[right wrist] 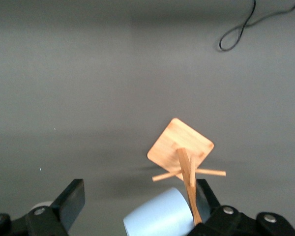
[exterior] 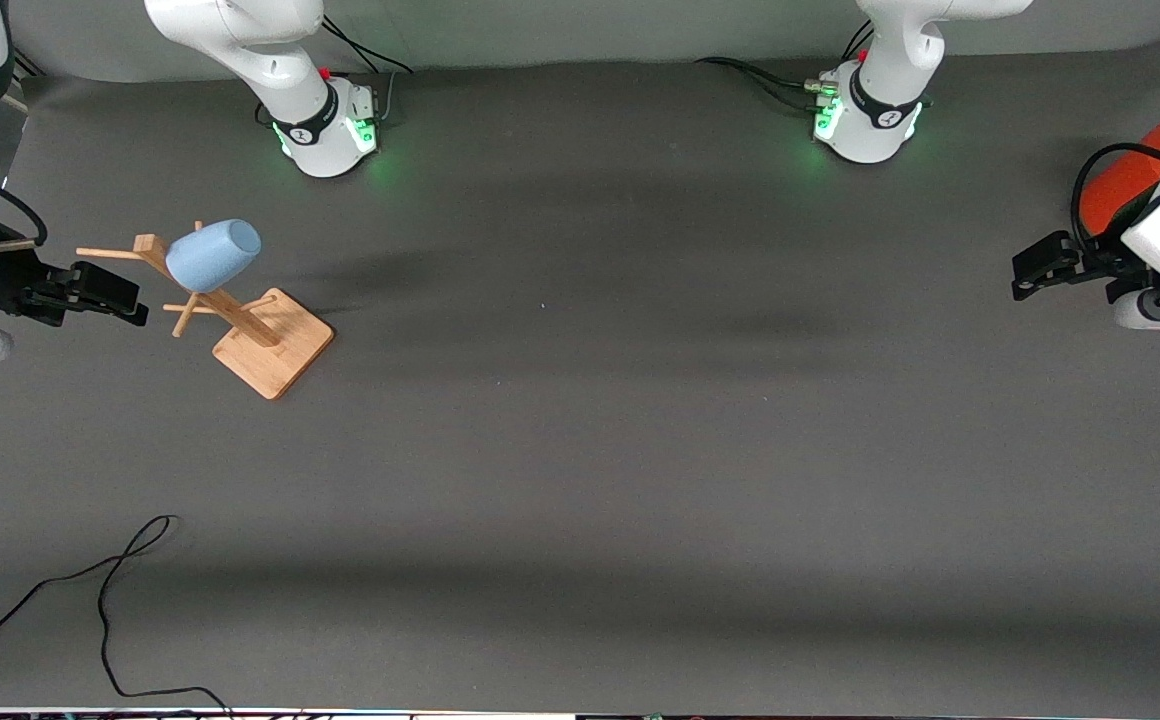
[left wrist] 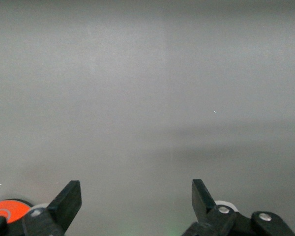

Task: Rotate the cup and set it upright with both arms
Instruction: 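Reach the right gripper to the blue cup on the wooden stand and grasp it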

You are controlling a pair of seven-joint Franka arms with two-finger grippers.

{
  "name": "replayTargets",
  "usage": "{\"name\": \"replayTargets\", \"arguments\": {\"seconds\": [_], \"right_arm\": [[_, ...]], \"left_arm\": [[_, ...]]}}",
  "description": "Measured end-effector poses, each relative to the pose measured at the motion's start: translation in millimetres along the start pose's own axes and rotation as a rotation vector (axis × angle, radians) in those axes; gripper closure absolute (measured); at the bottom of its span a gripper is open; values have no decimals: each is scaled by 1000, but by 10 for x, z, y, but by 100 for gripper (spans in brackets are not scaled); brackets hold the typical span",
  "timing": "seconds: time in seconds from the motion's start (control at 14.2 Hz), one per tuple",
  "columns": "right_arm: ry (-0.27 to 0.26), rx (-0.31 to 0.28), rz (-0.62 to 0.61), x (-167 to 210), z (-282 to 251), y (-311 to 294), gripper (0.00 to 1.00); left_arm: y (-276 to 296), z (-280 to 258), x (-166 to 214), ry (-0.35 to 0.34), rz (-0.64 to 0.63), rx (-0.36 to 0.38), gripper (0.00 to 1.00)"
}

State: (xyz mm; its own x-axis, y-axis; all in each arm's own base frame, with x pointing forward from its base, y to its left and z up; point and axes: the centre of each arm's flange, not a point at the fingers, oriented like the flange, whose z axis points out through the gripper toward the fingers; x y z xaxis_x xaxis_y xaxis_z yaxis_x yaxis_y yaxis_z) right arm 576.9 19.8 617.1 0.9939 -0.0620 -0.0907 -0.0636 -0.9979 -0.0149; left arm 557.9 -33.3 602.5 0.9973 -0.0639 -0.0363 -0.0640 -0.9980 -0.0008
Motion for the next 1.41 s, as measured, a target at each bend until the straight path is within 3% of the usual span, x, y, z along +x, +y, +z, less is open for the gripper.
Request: {"name": "replayTargets", "arguments": {"seconds": [0.14, 0.35, 0.49, 0.63, 0.99, 1.2, 1.41], "right_arm": [[-64, 22, 122, -74, 77, 68, 0], [-176, 150, 503, -313, 270, 280, 0], [-229, 155, 775, -545, 392, 397, 0], [-250, 151, 955, -769, 520, 406, 0], [-203, 214, 1105, -1332, 1096, 685, 0], [-230, 265, 1159, -1413, 1224, 865, 0], [-220, 283, 1187, -1396, 1451, 902, 0]], "left_arm": [[0, 0, 0, 0, 0, 0, 0], [0, -1, 0, 0, 0, 0, 0], [0, -2, 1, 0, 0, 0, 0], [0, -2, 1, 0, 0, 0, 0], [0, 0, 2, 0, 0, 0, 0], [-1, 4, 4, -1, 0, 0, 0], [-1, 14, 9, -3, 0, 0, 0]]}}
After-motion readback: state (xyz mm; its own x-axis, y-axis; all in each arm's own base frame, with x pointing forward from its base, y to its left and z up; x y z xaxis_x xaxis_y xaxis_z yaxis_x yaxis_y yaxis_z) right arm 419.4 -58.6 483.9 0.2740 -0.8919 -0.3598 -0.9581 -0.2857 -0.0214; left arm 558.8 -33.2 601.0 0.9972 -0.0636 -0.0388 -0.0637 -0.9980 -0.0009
